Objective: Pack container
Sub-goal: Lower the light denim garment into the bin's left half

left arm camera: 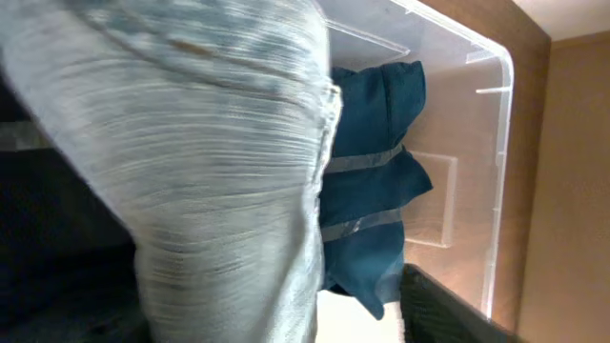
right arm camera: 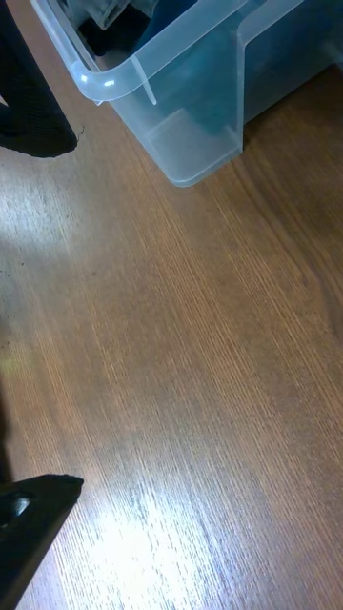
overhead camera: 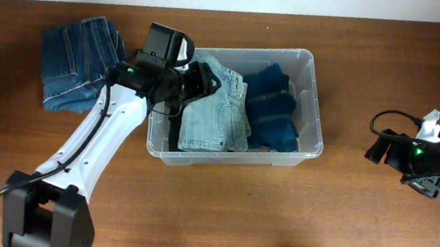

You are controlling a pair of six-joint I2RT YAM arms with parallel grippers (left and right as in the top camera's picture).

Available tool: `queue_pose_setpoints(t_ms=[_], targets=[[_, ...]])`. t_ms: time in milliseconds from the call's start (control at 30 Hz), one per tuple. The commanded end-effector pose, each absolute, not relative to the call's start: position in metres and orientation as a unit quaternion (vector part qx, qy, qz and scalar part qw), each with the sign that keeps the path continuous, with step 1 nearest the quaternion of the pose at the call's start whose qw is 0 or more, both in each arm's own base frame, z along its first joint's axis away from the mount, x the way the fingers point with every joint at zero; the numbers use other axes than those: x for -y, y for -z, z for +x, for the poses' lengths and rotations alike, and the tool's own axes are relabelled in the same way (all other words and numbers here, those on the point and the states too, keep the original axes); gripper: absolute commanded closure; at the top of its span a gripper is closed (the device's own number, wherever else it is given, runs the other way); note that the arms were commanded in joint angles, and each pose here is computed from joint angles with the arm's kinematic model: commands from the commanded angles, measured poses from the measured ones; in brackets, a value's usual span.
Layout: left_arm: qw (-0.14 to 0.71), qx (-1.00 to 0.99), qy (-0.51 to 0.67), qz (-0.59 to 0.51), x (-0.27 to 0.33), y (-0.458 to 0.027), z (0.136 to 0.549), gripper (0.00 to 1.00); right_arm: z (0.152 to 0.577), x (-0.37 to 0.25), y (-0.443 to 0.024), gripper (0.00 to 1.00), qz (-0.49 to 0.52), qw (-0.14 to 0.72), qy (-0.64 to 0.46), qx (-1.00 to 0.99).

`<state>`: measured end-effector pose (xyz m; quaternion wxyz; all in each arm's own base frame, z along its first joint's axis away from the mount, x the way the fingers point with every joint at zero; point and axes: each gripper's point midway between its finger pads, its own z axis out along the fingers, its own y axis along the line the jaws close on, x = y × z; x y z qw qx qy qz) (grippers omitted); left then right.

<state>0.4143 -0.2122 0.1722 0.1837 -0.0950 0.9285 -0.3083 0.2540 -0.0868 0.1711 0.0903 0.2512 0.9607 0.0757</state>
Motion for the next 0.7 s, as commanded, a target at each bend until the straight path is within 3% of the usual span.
queue_pose_setpoints(t_ms=[0,300,667], targets=[[0.215,-0.928,0.300,-0.044,0.214,-0.184,0.419,0.31,0.253,0.089,-0.171,0.01,0.257,0.090,-0.074,-0.959],[0.238,-0.935,0.263,0.026,0.207,-0.180,0.419,0.27,0.253,0.089,-0.171,0.01,0.257,0.090,-0.074,-0.959],[0.235,-0.953,0.191,-0.013,0.155,-0.185,0.426,0.24,0.253,0.089,-0.171,0.02,0.257,0.090,-0.074,-0.959]])
